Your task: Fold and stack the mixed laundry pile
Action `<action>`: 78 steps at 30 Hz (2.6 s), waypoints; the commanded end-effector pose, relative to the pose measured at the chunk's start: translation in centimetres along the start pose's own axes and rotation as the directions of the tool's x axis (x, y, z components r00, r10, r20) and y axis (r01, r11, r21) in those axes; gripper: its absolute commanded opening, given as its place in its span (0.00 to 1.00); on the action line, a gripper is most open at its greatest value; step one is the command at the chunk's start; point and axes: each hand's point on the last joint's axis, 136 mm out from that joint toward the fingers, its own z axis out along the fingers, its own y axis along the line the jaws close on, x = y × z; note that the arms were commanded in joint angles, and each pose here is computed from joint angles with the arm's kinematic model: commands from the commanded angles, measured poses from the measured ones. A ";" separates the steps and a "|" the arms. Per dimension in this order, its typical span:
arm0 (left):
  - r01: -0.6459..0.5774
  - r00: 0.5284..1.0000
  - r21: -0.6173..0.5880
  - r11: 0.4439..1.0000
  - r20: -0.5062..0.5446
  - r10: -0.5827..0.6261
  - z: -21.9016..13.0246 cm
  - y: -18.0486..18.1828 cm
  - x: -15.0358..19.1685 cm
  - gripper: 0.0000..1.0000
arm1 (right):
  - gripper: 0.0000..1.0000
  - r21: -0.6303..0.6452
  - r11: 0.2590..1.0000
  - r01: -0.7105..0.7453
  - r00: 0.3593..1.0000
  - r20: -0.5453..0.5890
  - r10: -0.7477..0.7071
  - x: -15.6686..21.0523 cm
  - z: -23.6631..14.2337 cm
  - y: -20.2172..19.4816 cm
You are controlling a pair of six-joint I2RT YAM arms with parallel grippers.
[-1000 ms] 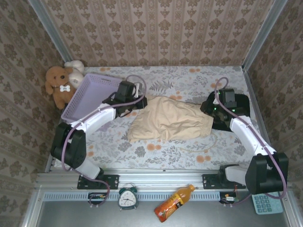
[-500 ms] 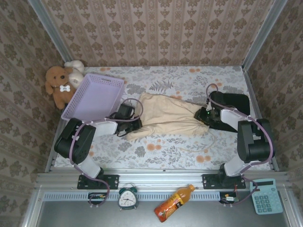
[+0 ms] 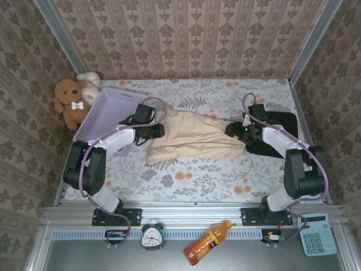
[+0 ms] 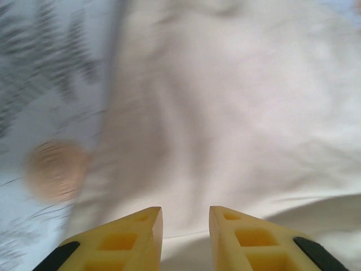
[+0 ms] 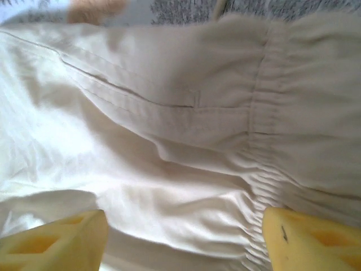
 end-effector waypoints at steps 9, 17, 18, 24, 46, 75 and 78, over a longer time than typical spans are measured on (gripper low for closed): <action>-0.118 0.992 0.252 0.960 -0.015 0.126 5.2 -11.1 -1.0 0.18 | 0.96 0.016 0.998 -0.057 0.998 0.008 0.057 2.0 -0.9 -4.0; -0.067 0.986 0.236 0.969 -0.135 0.101 9.3 -9.2 1.3 0.15 | 0.90 -0.071 0.993 -0.095 0.995 -0.002 0.095 3.2 2.5 -1.9; -0.064 0.984 0.233 0.970 -0.149 0.101 9.5 -8.9 1.8 0.15 | 0.90 -0.060 0.993 -0.101 0.995 -0.015 0.100 3.4 2.9 -2.0; -0.045 0.973 0.194 0.980 -0.213 0.087 10.5 -6.8 4.3 0.13 | 0.69 -0.106 0.988 -0.116 0.993 -0.051 0.111 3.2 4.3 -0.9; -0.065 0.989 0.034 0.997 -0.133 0.069 5.0 -4.4 2.6 0.43 | 0.14 0.016 0.997 0.082 0.990 -0.119 -0.079 -1.7 3.4 -2.2; 0.335 0.929 0.003 0.942 -0.165 -0.330 -1.2 0.0 15.9 0.53 | 0.16 0.069 0.997 -0.033 0.979 -0.197 0.046 2.8 4.7 -4.3; 0.351 0.926 0.024 0.936 -0.160 -0.343 -0.2 -0.1 15.0 0.33 | 0.15 0.071 0.997 -0.028 0.980 -0.195 0.041 2.7 4.5 -4.3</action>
